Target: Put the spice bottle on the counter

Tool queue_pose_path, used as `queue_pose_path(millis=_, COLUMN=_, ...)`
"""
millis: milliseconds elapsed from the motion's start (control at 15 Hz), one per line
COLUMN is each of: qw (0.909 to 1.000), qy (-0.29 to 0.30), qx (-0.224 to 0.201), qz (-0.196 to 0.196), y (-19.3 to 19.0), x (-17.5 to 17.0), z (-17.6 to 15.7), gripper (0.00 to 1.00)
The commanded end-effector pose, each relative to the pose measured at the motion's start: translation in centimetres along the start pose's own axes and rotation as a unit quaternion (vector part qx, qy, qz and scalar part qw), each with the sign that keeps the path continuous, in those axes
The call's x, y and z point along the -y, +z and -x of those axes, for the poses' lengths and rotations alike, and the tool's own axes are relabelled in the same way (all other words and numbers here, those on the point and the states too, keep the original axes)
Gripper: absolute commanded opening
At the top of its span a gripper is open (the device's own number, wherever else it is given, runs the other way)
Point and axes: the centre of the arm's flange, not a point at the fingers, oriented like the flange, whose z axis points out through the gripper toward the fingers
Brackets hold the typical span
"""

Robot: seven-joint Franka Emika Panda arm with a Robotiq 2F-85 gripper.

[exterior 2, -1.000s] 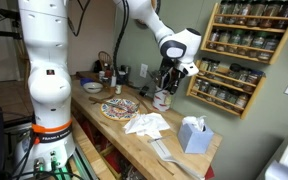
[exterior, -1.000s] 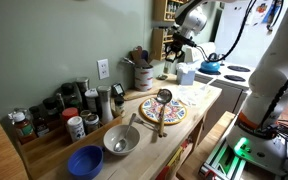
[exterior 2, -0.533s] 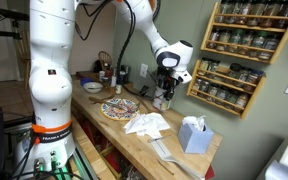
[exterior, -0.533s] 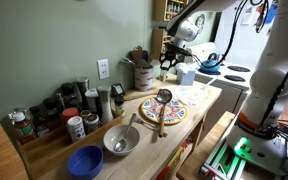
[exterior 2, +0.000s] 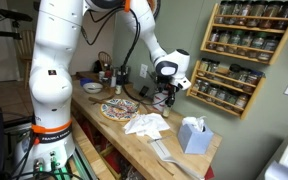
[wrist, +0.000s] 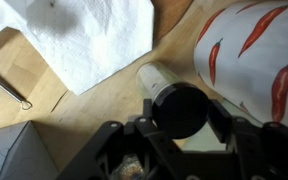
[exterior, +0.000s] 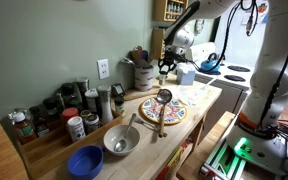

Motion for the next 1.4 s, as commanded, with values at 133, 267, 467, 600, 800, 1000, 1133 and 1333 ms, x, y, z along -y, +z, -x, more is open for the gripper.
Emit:
queue_pose_path(millis=133, qw=0.9999, qy=-0.01, qx=-0.01, qz=0.0, y=1.6, x=-0.2, z=-1.2, gripper=0.32)
queue_pose_path(millis=267, qw=0.9999, qy=-0.012, qx=-0.007, qz=0.004, y=2.0, x=-0.2, z=-1.3, gripper=0.32)
queue_pose_path(millis=467, qw=0.9999, qy=-0.012, qx=-0.001, qz=0.01, y=2.3, x=-0.4, z=-1.4, gripper=0.83)
queue_pose_path(millis=600, qw=0.9999, qy=-0.011, qx=0.004, qz=0.008, y=2.0, x=-0.5, z=-1.7, gripper=0.95)
queue_pose_path(millis=800, qw=0.9999, qy=-0.01, qx=0.013, qz=-0.003, y=0.4, x=-1.1, z=-2.1, gripper=1.0)
queue_pose_path(millis=1000, qw=0.9987, qy=-0.028, qx=0.042, qz=0.0, y=-2.9, x=-2.7, z=-2.5, gripper=1.0)
queue_pose_path(millis=1133, qw=0.9939, qy=-0.076, qx=0.077, qz=-0.021, y=-6.5, x=-3.9, z=-2.2, gripper=1.0)
queue_pose_path(millis=1333, qw=0.9807, qy=-0.156, qx=0.117, qz=-0.014, y=-12.1, x=-4.9, z=-1.3, gripper=1.0)
